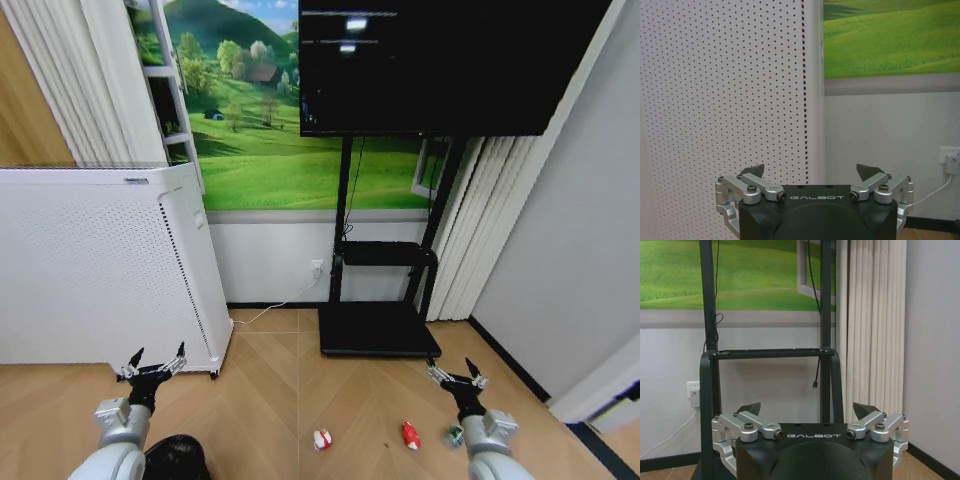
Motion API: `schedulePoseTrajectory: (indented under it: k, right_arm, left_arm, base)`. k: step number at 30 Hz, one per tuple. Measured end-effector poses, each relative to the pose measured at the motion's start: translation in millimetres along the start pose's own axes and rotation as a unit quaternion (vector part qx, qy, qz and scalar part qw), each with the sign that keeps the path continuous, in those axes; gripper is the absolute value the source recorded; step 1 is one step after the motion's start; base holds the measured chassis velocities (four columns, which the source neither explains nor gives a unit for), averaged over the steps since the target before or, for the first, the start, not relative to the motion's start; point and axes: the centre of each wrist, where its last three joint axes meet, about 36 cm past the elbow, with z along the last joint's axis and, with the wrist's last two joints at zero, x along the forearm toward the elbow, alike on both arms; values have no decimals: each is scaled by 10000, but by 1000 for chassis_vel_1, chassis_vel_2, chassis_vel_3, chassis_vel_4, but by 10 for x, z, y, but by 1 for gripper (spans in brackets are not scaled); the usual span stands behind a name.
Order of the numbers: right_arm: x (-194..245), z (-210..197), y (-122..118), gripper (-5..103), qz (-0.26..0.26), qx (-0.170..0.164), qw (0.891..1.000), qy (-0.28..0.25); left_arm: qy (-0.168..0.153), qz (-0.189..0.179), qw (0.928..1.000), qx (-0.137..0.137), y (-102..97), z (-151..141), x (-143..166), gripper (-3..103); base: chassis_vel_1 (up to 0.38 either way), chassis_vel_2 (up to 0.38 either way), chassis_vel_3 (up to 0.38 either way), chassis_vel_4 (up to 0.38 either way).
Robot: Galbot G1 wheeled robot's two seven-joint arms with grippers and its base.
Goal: Pick up the trash bin and place the garbage on the floor into it.
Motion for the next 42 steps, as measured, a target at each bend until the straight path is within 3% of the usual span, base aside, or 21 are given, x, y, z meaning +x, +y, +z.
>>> schedulePoseTrajectory:
  k: [42]
  right_arm:
    - [-5, 19, -3, 100, 28, -6, 10000, -19]
  left_arm:
    - [-29, 34, 10000, -31, 22, 9, -7, 100]
  base:
    - [0, 0, 0, 0]
